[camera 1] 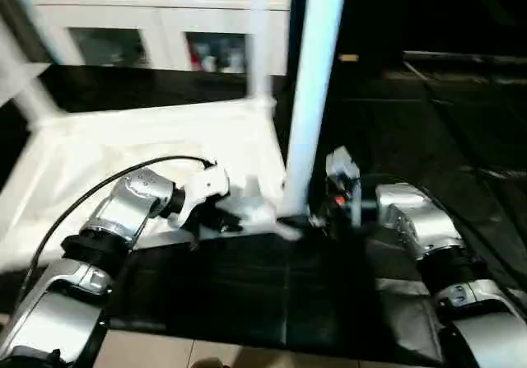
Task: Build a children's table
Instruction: Rotate leg to tighten
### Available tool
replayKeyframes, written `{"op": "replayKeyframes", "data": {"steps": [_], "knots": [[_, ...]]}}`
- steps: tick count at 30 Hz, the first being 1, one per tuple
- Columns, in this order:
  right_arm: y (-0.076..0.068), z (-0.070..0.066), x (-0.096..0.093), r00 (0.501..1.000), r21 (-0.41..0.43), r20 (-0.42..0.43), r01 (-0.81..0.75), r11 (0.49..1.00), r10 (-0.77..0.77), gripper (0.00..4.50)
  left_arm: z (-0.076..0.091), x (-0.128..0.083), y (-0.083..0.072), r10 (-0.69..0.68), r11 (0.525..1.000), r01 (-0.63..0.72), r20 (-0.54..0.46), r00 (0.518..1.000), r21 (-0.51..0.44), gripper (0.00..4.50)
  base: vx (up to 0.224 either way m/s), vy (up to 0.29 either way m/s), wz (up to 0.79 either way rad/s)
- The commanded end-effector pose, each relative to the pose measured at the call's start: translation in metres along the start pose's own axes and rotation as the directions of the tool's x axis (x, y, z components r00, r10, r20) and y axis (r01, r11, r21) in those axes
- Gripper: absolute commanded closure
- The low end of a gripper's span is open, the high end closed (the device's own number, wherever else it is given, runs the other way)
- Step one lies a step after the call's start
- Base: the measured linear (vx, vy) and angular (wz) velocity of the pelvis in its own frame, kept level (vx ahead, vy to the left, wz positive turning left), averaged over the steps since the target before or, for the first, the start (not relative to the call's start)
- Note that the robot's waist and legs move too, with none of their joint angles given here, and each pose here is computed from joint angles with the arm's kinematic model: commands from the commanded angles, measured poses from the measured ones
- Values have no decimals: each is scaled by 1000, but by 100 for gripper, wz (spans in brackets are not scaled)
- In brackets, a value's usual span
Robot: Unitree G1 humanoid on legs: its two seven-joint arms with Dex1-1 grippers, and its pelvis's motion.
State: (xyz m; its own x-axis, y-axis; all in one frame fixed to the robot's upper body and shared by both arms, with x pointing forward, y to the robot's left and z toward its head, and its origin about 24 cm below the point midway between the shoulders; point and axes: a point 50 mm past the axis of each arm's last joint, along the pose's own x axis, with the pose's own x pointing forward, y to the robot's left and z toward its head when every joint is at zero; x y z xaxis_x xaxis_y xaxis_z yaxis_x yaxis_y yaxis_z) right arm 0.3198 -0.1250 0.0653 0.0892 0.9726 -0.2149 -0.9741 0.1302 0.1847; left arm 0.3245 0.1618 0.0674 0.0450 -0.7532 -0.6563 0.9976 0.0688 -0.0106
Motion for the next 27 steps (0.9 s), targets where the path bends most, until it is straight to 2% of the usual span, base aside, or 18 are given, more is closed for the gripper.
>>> {"op": "replayKeyframes", "data": {"steps": [1, 2, 10, 11, 16, 17, 20, 22, 23, 27], "knots": [[-1, 4, 0, 999, -13, -21, -47, 999, 47, 30, -3, 2, -6, -68, 997, 71, -56, 996, 40, 450, 0, 0, 0], [-1, 4, 0, 999, -13, -22, -50, 999, 50, 52, -3, 2, -7, -71, 996, 74, -58, 996, 42, 450, 0, 0, 0], [2, 2, -1, 989, 41, -43, -142, 989, 144, 103, -6, -2, -8, -80, 996, 83, -69, 994, 41, 450, 0, 0, 0], [2, 2, -1, 989, 42, -44, -141, 989, 143, 125, -6, -2, -8, -79, 996, 82, -70, 994, 41, 450, 0, 0, 0], [1, 1, 0, 989, 45, -45, -137, 990, 139, 141, -7, -2, -8, -74, 996, 77, -66, 995, 38, 450, 0, 0, 0], [1, 1, 0, 989, 45, -43, -138, 989, 140, 170, -7, -1, -8, -73, 996, 76, -65, 995, 37, 450, 0, 0, 0], [1, 3, 2, 990, 61, 2, -142, 988, 142, 177, -7, -1, -8, -72, 997, 74, -63, 995, 34, 450, 0, 0, 0], [1, 3, 2, 989, 62, 1, -145, 988, 145, 189, -7, -1, -8, -69, 997, 71, -61, 996, 31, 450, 0, 0, 0], [2, 2, 2, 989, 61, -5, -150, 987, 151, 210, -7, -1, -8, -64, 998, 65, -57, 996, 26, 450, 0, 0, 0], [3, 0, 4, 992, 41, 7, -127, 991, 127, 222, -6, -1, -5, -29, 1000, 29, -43, 999, 2, 450, 0, 0, 0]]}}
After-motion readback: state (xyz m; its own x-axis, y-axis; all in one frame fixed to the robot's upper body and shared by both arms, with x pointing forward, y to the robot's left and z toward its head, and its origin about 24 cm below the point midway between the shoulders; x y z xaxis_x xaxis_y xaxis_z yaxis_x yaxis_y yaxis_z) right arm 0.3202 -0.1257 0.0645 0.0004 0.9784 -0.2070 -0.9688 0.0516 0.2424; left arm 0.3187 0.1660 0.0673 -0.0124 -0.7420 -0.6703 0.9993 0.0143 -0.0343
